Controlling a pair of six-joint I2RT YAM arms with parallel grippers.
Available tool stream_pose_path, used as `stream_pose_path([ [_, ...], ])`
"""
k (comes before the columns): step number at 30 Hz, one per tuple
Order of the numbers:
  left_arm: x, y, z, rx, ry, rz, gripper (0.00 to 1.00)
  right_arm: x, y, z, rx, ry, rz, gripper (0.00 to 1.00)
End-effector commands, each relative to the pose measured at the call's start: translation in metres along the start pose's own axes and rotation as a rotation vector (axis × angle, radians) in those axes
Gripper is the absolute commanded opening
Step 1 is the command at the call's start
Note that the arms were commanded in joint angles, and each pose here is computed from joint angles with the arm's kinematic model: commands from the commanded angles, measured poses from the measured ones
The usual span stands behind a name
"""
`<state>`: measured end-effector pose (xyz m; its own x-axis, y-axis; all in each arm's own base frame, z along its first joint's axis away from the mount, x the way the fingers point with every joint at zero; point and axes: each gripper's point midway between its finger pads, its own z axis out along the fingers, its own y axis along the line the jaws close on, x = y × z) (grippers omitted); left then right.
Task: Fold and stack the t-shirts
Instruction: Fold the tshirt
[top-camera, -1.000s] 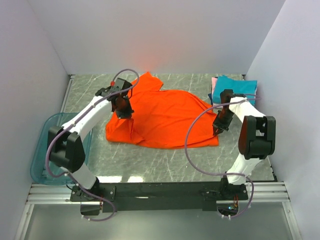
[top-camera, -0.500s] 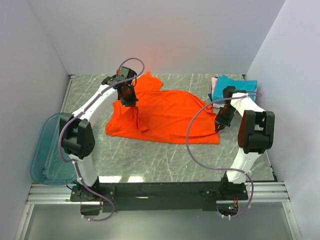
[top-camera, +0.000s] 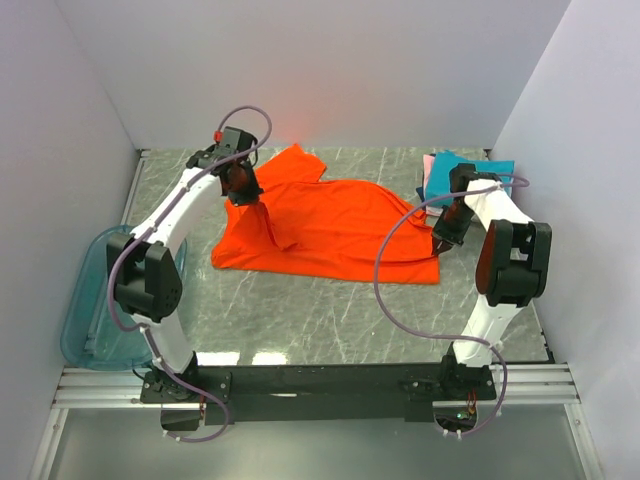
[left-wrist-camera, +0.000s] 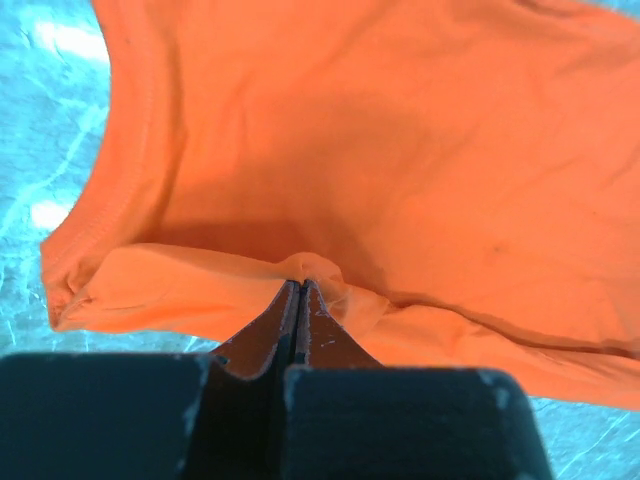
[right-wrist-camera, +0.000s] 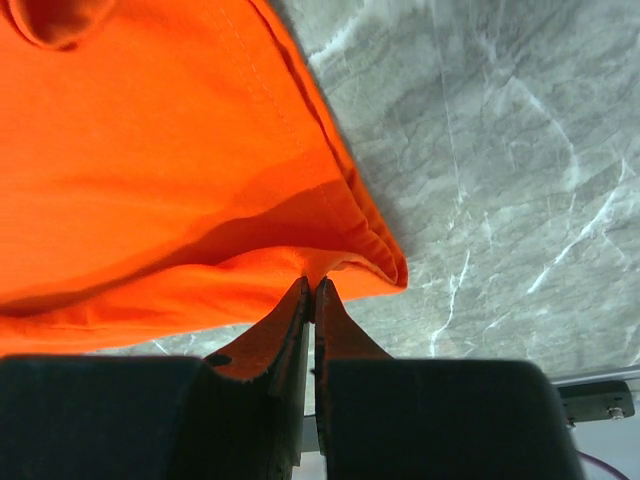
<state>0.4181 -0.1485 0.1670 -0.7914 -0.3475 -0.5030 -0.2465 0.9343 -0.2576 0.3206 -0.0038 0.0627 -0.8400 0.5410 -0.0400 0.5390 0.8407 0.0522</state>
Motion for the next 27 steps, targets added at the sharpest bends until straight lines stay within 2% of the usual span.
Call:
stream_pose_path([
  [1,-0.027,-0.004,-0.027,0.050,-0.116,-0.044,0.00,-0.012,-0.003,-0.003,0.011,-0.007,0.004,0.00],
  [12,-0.039,-0.011,-0.019,0.090,-0.122,-0.052,0.00,-0.023,-0.006,0.004,0.019,-0.001,0.004,0.00],
  [27,-0.049,-0.009,0.004,0.061,-0.109,-0.042,0.00,-0.035,-0.004,0.015,0.020,0.007,0.000,0.00],
])
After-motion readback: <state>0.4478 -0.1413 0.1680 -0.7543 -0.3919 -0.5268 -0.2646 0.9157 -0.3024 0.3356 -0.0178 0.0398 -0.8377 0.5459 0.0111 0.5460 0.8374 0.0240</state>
